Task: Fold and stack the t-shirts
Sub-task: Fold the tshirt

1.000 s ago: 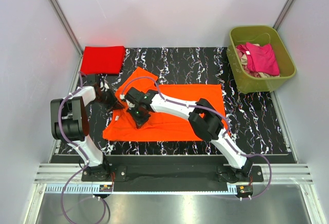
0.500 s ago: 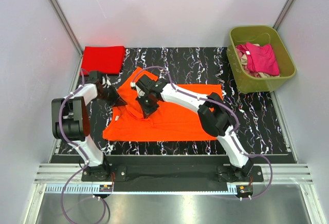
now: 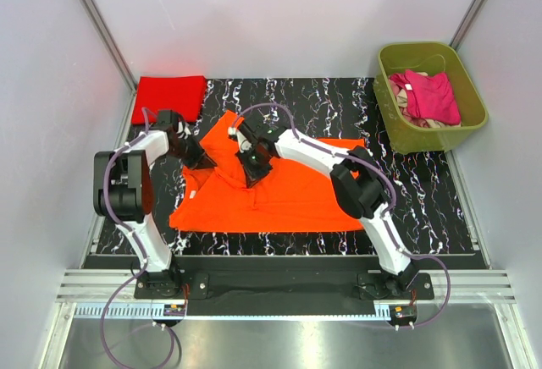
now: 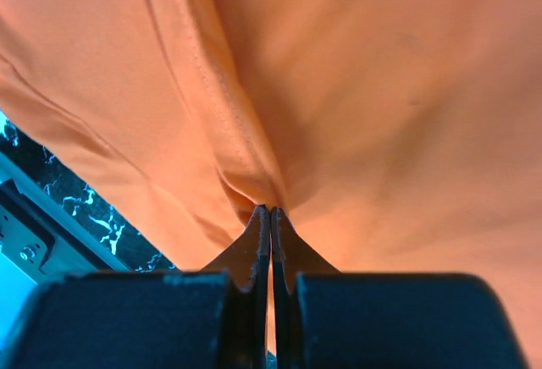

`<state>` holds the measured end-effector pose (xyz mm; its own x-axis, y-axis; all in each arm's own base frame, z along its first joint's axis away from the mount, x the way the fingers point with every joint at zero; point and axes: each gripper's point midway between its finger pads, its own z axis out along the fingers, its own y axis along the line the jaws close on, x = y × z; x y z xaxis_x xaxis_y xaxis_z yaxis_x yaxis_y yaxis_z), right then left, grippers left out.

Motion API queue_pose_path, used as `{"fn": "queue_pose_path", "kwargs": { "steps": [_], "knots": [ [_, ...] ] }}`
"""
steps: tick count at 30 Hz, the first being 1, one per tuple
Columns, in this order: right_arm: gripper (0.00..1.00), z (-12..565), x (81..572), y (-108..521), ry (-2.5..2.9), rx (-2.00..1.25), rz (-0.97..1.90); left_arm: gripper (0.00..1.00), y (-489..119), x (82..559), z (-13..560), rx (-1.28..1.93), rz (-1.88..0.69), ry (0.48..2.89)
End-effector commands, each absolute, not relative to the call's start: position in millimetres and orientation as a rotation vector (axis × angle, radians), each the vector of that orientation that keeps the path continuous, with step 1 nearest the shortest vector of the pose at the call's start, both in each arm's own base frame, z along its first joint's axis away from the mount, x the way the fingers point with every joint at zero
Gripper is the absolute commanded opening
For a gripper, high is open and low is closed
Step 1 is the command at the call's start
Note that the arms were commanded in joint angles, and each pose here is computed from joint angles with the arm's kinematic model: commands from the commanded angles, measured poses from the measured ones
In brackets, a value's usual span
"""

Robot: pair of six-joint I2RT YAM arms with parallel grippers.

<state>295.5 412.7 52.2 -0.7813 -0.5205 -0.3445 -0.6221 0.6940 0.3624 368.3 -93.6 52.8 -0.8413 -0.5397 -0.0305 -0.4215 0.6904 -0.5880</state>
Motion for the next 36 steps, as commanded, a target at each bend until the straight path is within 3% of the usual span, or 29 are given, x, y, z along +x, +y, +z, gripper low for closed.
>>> {"fn": "queue_pose_path", "kwargs": {
  "steps": [1, 2, 3, 5, 7, 8, 9, 13, 20, 24, 26, 27, 30, 33, 36],
  "knots": [
    [0.02, 75.9, 312.2, 408.4, 2.633, -0.879, 0.732, 0.06, -97.3, 386.6, 59.4, -0.784, -0.871, 2.663],
    [0.04, 75.4, 314.5, 408.4, 2.633, -0.868, 0.726, 0.08, -97.4, 387.3, 57.9, -0.791, -0.866, 2.665],
    [0.07, 74.5, 319.9, 404.1, 2.651, -0.821, 0.71, 0.16, -98.1, 387.5, 57.8, -0.799, -0.862, 2.667],
    [0.23, 72.6, 338.3, 388.3, 2.662, -0.71, 0.587, 0.3, -95.8, 391.9, 61.2, -0.806, -0.816, 2.655],
    [0.27, 69.8, 354.2, 361.5, 2.685, -0.598, 0.474, 0.48, -88.2, 397.6, 72.6, -0.752, -0.717, 2.639],
    [0.36, 81.0, 358.5, 353.7, 2.663, -0.574, 0.453, 0.53, -93.9, 402.6, 92.0, -0.675, -0.659, 2.609],
    [0.37, 84.0, 360.6, 346.5, 2.652, -0.584, 0.431, 0.55, -93.4, 402.9, 100.3, -0.645, -0.634, 2.599],
    [0.39, 106.9, 350.1, 337.5, 2.613, -0.625, 0.462, 0.52, -89.3, 391.2, 140.9, -0.552, -0.588, 2.513],
    [0.44, 118.5, 336.7, 342.8, 2.614, -0.59, 0.6, 0.41, -117.0, 341.2, 106.5, -0.46, -0.823, 2.616],
    [0.44, 115.1, 352.2, 310.3, 2.664, -0.398, 0.566, 0.36, -111.8, 341.0, 94.1, -0.485, -0.816, 2.64],
    [0.47, 115.5, 365.8, 288.5, 2.678, -0.269, 0.545, 0.41, -98.6, 357.1, 103.8, -0.481, -0.77, 2.588],
    [0.5, 114.3, 379.1, 269.5, 2.683, -0.153, 0.512, 0.51, -94.8, 364.3, 108.3, -0.468, -0.755, 2.572],
    [0.55, 111.1, 403.5, 232.2, 2.669, 0.103, 0.396, 0.58, -87.6, 397.6, 121.5, -0.435, -0.771, 2.523],
    [0.57, 110.2, 426.2, 190.9, 2.624, 0.375, 0.31, 0.56, -88.8, 438.6, 128.0, -0.411, -0.769, 2.472],
    [0.62, 118.0, 442.5, 170.3, 2.568, 0.443, 0.238, 0.53, -86.4, 482.3, 129.5, -0.381, -0.755, 2.395]
  ]
}}
